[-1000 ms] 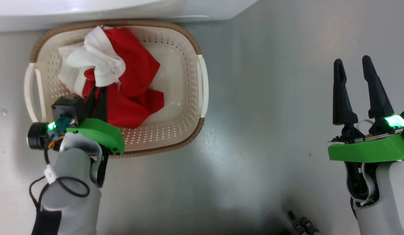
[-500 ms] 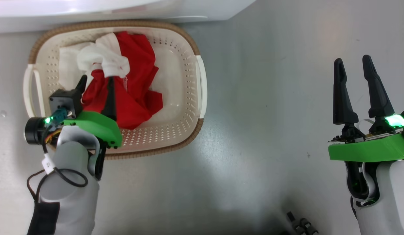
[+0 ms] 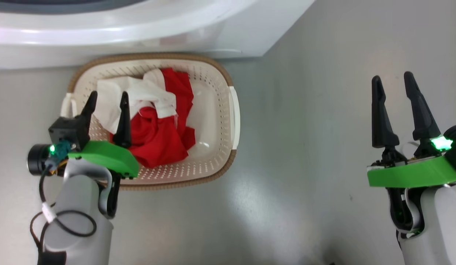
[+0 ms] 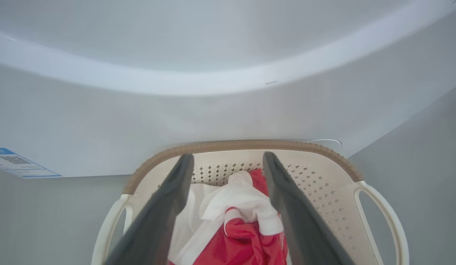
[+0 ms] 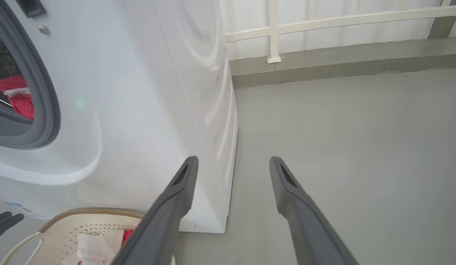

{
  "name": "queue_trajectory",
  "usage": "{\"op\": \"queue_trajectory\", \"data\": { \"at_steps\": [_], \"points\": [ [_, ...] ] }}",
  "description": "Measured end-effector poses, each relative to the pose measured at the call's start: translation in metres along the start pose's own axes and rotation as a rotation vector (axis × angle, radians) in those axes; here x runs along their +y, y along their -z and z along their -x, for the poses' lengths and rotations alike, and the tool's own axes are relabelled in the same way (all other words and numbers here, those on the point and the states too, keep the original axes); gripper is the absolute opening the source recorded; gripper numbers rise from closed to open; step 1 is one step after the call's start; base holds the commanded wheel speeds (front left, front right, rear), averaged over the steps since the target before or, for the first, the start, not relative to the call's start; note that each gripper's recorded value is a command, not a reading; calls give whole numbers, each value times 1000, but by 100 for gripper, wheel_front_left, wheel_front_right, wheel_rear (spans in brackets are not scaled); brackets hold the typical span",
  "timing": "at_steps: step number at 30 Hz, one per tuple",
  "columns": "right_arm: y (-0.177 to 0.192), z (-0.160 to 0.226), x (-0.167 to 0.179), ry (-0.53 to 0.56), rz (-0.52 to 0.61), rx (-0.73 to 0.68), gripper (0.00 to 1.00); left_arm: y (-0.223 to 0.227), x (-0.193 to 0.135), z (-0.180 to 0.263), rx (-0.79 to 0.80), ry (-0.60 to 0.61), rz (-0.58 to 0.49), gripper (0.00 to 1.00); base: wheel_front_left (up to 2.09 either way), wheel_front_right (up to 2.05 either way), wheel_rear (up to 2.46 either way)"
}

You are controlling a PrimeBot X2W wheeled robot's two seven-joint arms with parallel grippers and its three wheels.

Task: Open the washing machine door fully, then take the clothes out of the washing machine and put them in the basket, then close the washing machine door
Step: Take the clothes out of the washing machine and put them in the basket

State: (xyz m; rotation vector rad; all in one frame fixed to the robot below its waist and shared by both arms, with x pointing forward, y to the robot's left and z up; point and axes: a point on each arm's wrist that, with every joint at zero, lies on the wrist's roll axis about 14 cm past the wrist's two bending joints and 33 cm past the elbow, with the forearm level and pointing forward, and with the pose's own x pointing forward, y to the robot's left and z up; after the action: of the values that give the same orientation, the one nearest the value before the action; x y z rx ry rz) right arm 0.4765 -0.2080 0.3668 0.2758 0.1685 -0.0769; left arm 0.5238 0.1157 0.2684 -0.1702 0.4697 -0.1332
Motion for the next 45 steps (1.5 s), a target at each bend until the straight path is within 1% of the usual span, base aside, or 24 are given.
{"op": "queue_trajectory", "data": {
  "at_steps": [6,16,20,28,33,45],
  "points": [
    [-10,16,6,-11,1,-7,100,-37,6,23,-101,-24,12,100,0,0,0],
    [-35,32,21,-48,8,-53,100,-97,9,65,-275,-41,-9,100,0,0,0],
    [-39,39,23,-52,6,-59,100,-110,10,79,-317,-45,-16,100,0,0,0],
    [-50,61,25,-58,5,-74,100,-141,9,121,-428,-52,-37,100,0,0,0],
    [-54,72,25,-59,5,-79,100,-147,10,142,-463,-63,-43,100,0,0,0],
    [-55,101,19,-41,7,-73,100,-132,25,193,-462,-136,-55,100,0,0,0]
  ]
}}
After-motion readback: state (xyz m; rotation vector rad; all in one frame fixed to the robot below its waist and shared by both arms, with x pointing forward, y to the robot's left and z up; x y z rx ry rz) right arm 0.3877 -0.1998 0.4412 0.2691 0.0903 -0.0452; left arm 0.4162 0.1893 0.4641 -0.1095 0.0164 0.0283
